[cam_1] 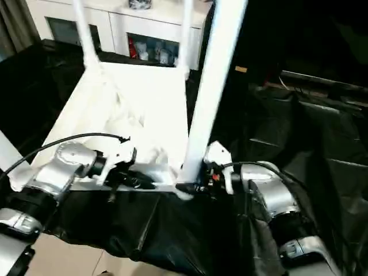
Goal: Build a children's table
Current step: Rotate leg to tighten
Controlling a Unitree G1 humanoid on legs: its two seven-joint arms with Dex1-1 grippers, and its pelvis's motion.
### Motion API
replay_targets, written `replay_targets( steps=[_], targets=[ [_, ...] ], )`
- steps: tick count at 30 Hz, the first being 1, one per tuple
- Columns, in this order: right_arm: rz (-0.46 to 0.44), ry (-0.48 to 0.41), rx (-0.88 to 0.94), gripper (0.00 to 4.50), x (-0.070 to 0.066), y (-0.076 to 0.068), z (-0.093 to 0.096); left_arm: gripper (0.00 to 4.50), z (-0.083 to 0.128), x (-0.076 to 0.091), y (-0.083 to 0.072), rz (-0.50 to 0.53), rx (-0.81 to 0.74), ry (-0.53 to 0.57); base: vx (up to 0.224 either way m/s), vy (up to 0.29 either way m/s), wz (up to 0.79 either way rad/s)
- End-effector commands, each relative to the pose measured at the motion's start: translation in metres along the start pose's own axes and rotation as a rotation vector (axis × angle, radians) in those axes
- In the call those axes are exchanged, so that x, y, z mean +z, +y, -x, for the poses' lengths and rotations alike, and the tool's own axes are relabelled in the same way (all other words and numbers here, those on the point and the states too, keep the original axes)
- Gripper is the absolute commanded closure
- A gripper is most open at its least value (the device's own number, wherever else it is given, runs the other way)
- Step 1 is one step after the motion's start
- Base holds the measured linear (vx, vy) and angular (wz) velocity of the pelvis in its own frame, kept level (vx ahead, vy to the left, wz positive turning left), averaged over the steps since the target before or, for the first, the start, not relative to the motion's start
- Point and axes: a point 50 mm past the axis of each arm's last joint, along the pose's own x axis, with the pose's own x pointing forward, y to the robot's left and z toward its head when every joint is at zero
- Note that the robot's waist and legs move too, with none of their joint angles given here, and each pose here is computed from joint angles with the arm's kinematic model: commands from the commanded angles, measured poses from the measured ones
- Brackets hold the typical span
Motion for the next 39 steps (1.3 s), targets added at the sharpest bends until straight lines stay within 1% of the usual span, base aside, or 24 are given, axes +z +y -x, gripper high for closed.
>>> replay_targets(
  steps=[1, 2, 7, 10, 12, 14, 15, 16, 17, 18, 21, 22, 24, 25, 26, 27, 28, 29, 31, 32, 33, 34, 37, 39],
  targets=[
    [-0.013, 0.059, 0.012, 1.76, -0.008, 0.0, 0.002, 4.5, -0.005, 0.002, -0.004, 0.004, -0.054, -0.036, 0.0, 0.0, 0.0],
    [-0.033, 0.048, 0.017, 1.8, -0.008, 0.0, 0.002, 4.5, -0.003, 0.001, -0.004, 0.003, -0.056, -0.031, 0.0, 0.0, 0.0],
    [-0.063, 0.014, 0.043, 1.87, -0.007, 0.004, -0.002, 4.5, -0.002, 0.001, -0.004, 0.028, -0.058, -0.041, 0.0, 0.0, 0.0],
    [-0.087, -0.011, 0.039, 1.88, -0.009, 0.007, -0.004, 4.5, -0.005, 0.001, -0.001, 0.04, -0.012, -0.043, 0.0, 0.0, 0.0],
    [-0.113, -0.05, -0.009, 1.88, -0.01, 0.007, -0.008, 4.5, -0.01, 0.001, 0.004, 0.053, 0.054, -0.029, 0.0, 0.0, 0.0],
    [-0.118, -0.058, -0.02, 1.88, -0.01, 0.007, -0.008, 4.5, -0.011, 0.001, 0.005, 0.054, 0.068, -0.026, 0.0, 0.0, 0.0],
    [-0.138, -0.096, -0.269, 1.88, -0.014, -0.002, -0.022, 4.5, -0.029, 0.007, 0.014, 0.087, 0.206, -0.039, 0.0, 0.0, 0.0],
    [-0.141, -0.103, -0.329, 1.88, -0.015, -0.004, -0.025, 4.5, -0.034, 0.009, 0.015, 0.094, 0.234, -0.042, 0.0, 0.0, 0.0],
    [-0.17, -0.113, -0.412, 1.89, -0.017, -0.007, -0.03, 4.5, -0.043, 0.011, 0.016, 0.1, 0.252, -0.042, -0.059, 0.005, -0.04],
    [-0.183, -0.115, -0.436, 1.89, -0.018, -0.008, -0.031, 4.5, -0.046, 0.012, 0.016, 0.102, 0.254, -0.041, -0.059, 0.005, -0.04],
    [-0.266, -0.129, -0.613, 1.89, -0.02, -0.012, -0.051, 4.5, -0.075, 0.024, 0.015, 0.144, 0.297, -0.058, 0.0, 0.0, 0.0],
    [-0.27, -0.129, -0.622, 1.89, -0.019, -0.012, -0.053, 4.5, -0.077, 0.025, 0.015, 0.148, 0.302, -0.059, 0.0, 0.0, 0.0],
    [-0.284, -0.135, -0.652, 1.89, -0.016, -0.011, -0.065, 4.5, -0.087, 0.029, 0.015, 0.159, 0.321, -0.059, 0.0, 0.0, 0.0],
    [-0.282, -0.154, -0.637, 1.89, -0.009, -0.008, -0.076, 4.5, -0.093, 0.03, 0.014, 0.156, 0.331, -0.047, 0.0, 0.0, 0.0],
    [-0.268, -0.168, -0.62, 1.89, -0.005, -0.006, -0.082, 4.5, -0.096, 0.03, 0.014, 0.151, 0.338, -0.039, 0.0, 0.0, 0.0],
    [-0.191, -0.171, -0.585, 1.89, 0.002, -0.003, -0.086, 4.5, -0.097, 0.03, 0.014, 0.142, 0.327, -0.036, 0.0, 0.0, 0.0],
    [-0.173, -0.17, -0.582, 1.89, 0.003, -0.003, -0.087, 4.5, -0.097, 0.03, 0.013, 0.141, 0.325, -0.035, 0.0, 0.0, 0.0],
    [-0.176, -0.187, -0.58, 1.54, 0.004, -0.003, -0.085, 4.5, -0.096, 0.03, 0.013, 0.136, 0.322, -0.033, 0.0, 0.0, 0.0],
    [-0.183, -0.218, -0.592, 1.19, 0.004, -0.007, -0.076, 4.5, -0.092, 0.026, 0.012, 0.121, 0.298, -0.022, 0.0, 0.0, 0.0],
    [-0.173, -0.231, -0.561, 1.17, 0.003, -0.008, -0.069, 4.5, -0.087, 0.023, 0.012, 0.11, 0.288, -0.011, 0.0, 0.0, 0.0],
    [-0.171, -0.233, -0.556, 1.17, 0.003, -0.008, -0.068, 4.5, -0.086, 0.023, 0.012, 0.108, 0.286, -0.01, 0.0, 0.0, 0.0],
    [-0.156, -0.233, -0.524, 1.1, 0.002, -0.009, -0.058, 4.5, -0.079, 0.019, 0.012, 0.111, 0.269, 0.001, 0.0, 0.0, 0.0],
    [-0.129, -0.225, -0.475, 0.72, 0.001, -0.01, -0.045, 4.5, -0.071, 0.015, 0.009, 0.097, 0.218, 0.005, 0.0, 0.0, 0.0],
    [-0.062, -0.186, -0.39, 0.56, 0.0, -0.01, -0.027, 4.5, -0.056, 0.008, 0.006, 0.083, 0.147, 0.011, 0.0, 0.0, 0.0]
  ],
)
